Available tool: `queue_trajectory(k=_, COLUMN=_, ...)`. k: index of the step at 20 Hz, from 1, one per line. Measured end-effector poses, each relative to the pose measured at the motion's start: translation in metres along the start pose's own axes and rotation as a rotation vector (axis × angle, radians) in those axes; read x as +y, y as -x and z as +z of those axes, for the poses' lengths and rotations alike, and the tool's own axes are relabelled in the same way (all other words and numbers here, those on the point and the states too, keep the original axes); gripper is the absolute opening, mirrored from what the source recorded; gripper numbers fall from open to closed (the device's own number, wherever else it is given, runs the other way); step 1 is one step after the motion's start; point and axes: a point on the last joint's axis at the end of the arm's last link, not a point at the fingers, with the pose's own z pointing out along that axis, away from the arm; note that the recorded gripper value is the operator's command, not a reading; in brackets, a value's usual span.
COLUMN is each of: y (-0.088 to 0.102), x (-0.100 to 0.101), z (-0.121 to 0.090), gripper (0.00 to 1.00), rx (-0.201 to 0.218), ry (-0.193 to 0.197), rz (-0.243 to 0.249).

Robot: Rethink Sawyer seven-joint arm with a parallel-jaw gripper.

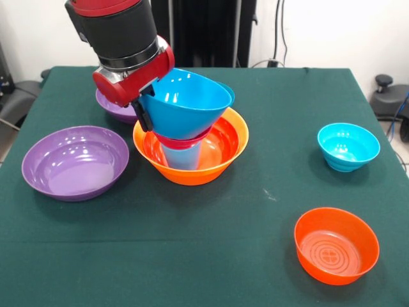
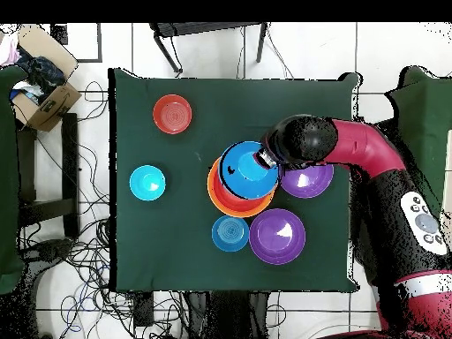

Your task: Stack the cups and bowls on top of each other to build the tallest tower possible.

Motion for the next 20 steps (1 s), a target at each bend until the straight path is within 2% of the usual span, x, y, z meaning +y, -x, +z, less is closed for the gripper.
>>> queue_trajectory(k=20, y=-0.0011, x=0.0030, z=0.0038, gripper=0.00, rx=0.016, ry=0.001, rz=0.000)
